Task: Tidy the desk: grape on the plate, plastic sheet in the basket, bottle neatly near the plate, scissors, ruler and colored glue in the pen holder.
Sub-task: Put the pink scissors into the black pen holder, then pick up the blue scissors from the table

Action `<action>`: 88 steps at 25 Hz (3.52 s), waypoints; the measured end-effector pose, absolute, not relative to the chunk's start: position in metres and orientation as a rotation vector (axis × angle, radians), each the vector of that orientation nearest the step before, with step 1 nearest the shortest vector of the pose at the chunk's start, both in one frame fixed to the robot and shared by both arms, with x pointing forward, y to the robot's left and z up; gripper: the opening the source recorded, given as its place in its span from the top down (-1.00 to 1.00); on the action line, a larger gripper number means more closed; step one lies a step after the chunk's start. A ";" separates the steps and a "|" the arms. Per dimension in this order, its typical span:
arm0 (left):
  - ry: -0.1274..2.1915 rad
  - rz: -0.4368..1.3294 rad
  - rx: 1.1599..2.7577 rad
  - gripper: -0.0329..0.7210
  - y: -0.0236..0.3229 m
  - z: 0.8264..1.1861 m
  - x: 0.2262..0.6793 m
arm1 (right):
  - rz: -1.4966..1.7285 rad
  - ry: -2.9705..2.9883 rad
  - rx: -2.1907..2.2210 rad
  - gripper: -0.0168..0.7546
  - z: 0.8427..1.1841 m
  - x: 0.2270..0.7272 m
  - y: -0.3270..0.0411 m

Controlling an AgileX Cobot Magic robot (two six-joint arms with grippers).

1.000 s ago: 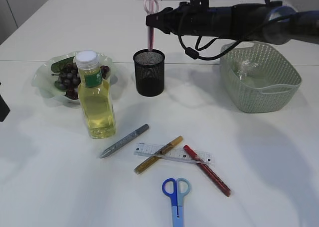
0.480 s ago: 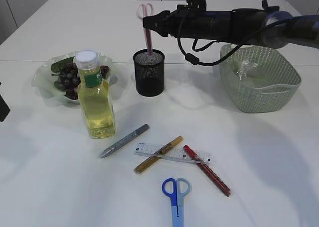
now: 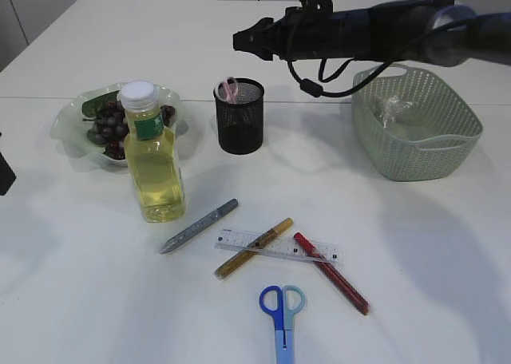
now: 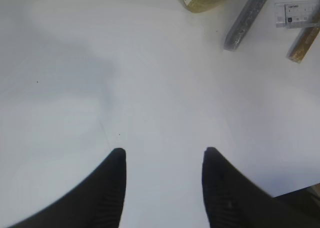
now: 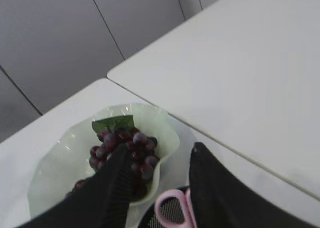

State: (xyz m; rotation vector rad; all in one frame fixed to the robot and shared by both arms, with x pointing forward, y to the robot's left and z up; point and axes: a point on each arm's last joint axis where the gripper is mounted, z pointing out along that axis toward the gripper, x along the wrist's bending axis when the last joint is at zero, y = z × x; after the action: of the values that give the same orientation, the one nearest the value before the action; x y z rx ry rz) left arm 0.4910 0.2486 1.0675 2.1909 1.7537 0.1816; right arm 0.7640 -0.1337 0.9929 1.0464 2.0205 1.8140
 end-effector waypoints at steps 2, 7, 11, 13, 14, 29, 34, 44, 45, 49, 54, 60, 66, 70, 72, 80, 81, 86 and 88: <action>1.754 0.182 2.191 -0.05 0.249 1.068 0.491 | 1.696 2.105 1.094 0.13 1.004 0.758 -0.137; 1.753 0.184 2.189 -0.05 0.249 1.068 0.491 | 1.426 2.381 1.227 0.12 1.071 0.711 -0.147; 1.743 0.207 2.173 -0.05 0.248 1.068 0.493 | 1.069 2.543 1.278 0.12 1.123 0.657 -0.151; 1.740 0.215 2.168 -0.05 0.248 1.069 0.494 | 0.946 2.534 1.332 0.12 1.141 0.638 -0.152; 1.739 0.216 2.167 -0.05 0.248 1.069 0.494 | 0.924 2.515 1.362 0.12 1.150 0.630 -0.151; 1.741 0.211 2.170 -0.05 0.248 1.068 0.494 | 0.644 2.485 1.630 0.12 1.145 0.519 -0.141; 1.742 0.204 2.168 -0.05 0.248 1.068 0.493 | 0.544 2.483 1.877 0.12 1.114 0.503 -0.140; 1.740 0.187 2.142 -0.05 0.246 1.069 0.494 | 0.260 2.434 2.198 0.12 1.052 0.479 -0.098; 1.734 0.199 2.130 -0.05 0.246 1.069 0.495 | 0.253 2.408 2.229 0.12 1.044 0.482 -0.092; 1.722 0.217 2.096 -0.05 0.245 1.071 0.498 | 0.123 2.344 2.318 0.12 1.003 0.495 -0.076; 1.723 0.210 2.091 -0.05 0.244 1.071 0.498 | -0.002 2.323 2.350 0.12 0.964 0.505 -0.067; 1.724 0.192 2.076 -0.05 0.243 1.071 0.498 | 0.047 2.302 2.365 0.03 0.944 0.513 -0.060; 1.724 0.192 2.076 -0.05 0.243 1.071 0.498 | 0.034 2.227 2.436 0.00 0.932 0.517 -0.057; 1.724 0.192 2.076 -0.05 0.243 1.071 0.498 | 0.009 2.218 2.429 0.00 0.923 0.514 -0.052; 1.724 0.192 2.076 -0.05 0.243 1.071 0.498 | -0.007 2.221 2.422 0.00 0.918 0.512 -0.049; 1.726 0.186 2.079 -0.05 0.243 1.071 0.497 | -0.046 2.223 2.336 0.00 0.908 0.514 -0.050; 1.726 0.186 2.079 -0.05 0.243 1.071 0.497 | -0.046 2.223 2.333 0.00 0.908 0.514 -0.050; 1.727 0.184 2.081 -0.05 0.243 1.071 0.497 | -0.034 2.219 2.331 0.00 0.908 0.514 -0.050; 1.727 0.184 2.081 -0.05 0.243 1.071 0.497 | -0.026 2.220 2.325 0.00 0.908 0.515 -0.050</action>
State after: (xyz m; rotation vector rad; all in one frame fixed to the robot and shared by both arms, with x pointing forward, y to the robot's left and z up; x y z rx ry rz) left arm 0.4970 0.2427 1.0709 2.0806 1.7271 0.1840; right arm 0.5151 -0.0499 0.9082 2.3253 2.2196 -0.0259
